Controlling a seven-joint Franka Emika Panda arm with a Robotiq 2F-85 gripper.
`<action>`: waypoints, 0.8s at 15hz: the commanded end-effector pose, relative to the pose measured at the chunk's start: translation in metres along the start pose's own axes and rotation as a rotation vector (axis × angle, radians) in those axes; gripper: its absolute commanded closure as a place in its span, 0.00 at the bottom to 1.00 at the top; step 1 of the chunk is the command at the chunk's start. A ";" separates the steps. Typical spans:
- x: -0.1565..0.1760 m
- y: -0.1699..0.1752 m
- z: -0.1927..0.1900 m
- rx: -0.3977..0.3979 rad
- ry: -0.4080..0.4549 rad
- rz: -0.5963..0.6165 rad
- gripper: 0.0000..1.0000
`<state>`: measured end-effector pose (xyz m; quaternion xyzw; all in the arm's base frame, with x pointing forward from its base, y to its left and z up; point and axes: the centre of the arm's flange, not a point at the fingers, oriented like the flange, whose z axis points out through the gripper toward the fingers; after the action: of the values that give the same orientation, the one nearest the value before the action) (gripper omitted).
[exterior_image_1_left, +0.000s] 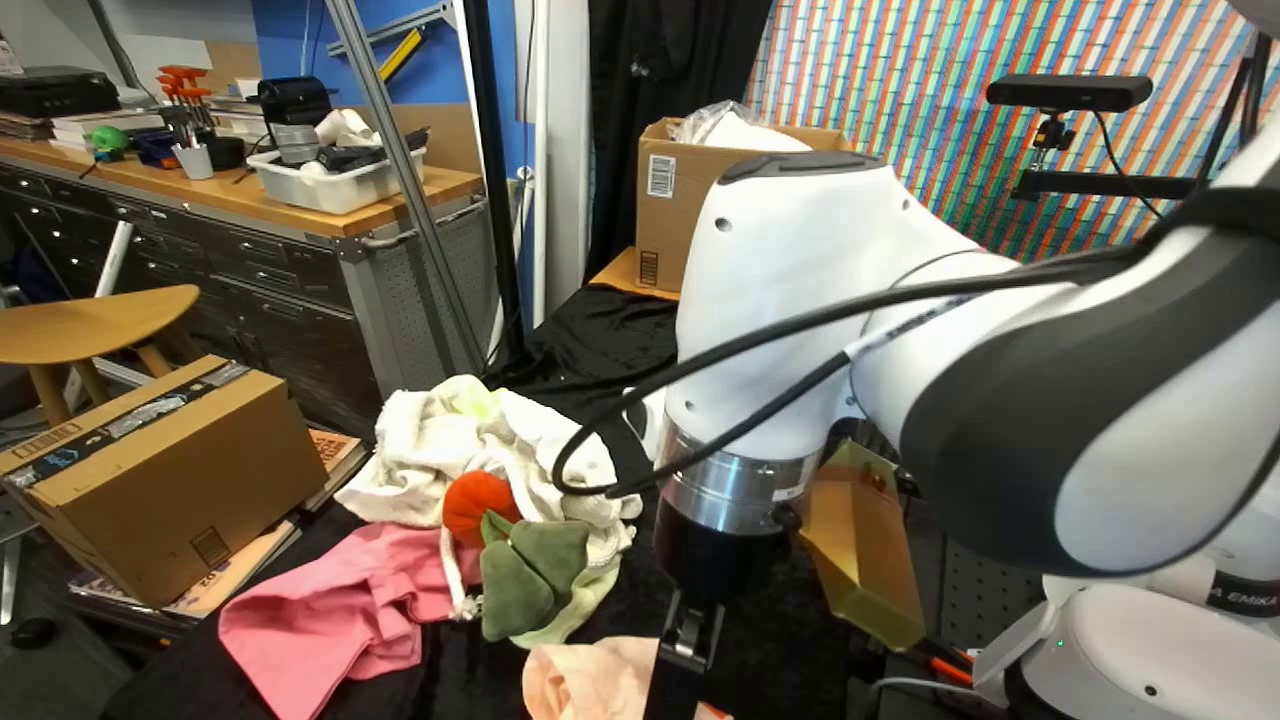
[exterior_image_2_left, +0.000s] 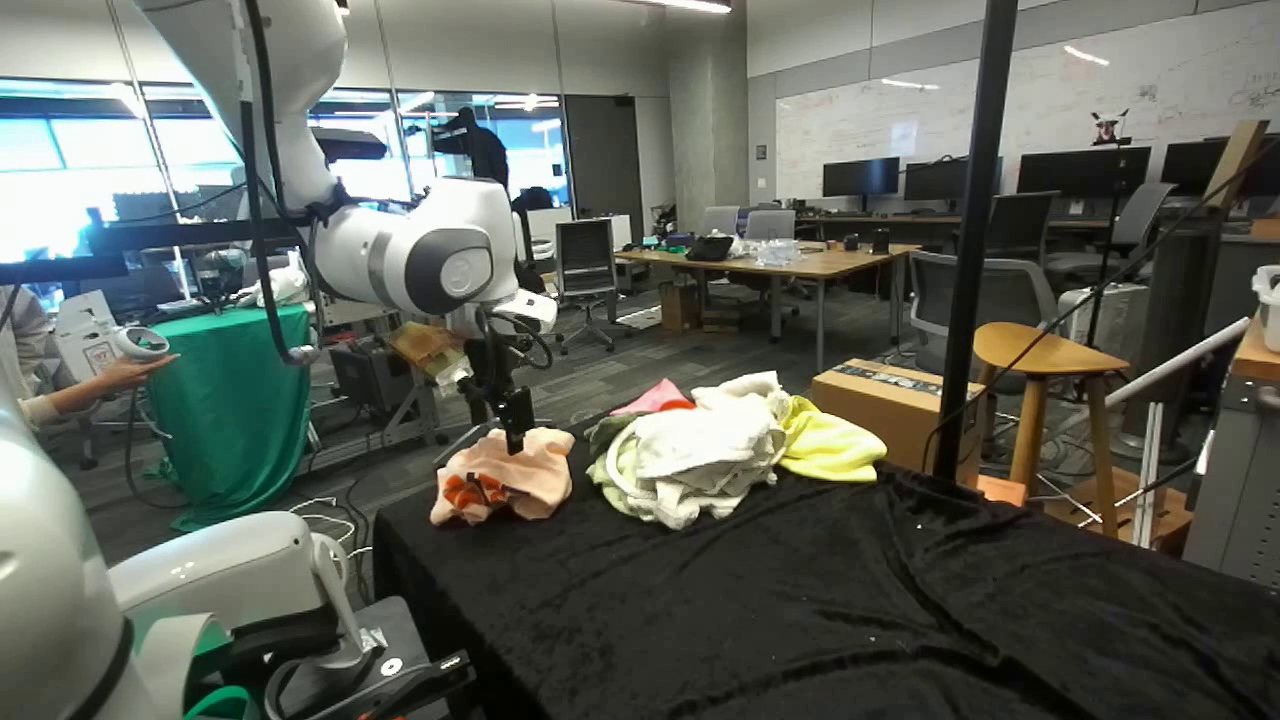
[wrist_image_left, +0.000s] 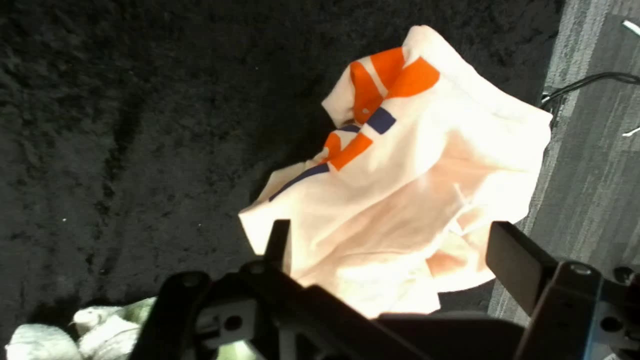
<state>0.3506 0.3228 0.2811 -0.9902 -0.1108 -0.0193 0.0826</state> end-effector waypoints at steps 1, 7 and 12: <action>-0.001 -0.031 0.023 -0.022 0.030 -0.038 0.00; -0.005 -0.054 0.049 -0.062 0.024 -0.087 0.00; 0.004 -0.063 0.058 -0.064 0.038 -0.092 0.00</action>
<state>0.3323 0.3775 0.2398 -0.9858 -0.1586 -0.0291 0.0472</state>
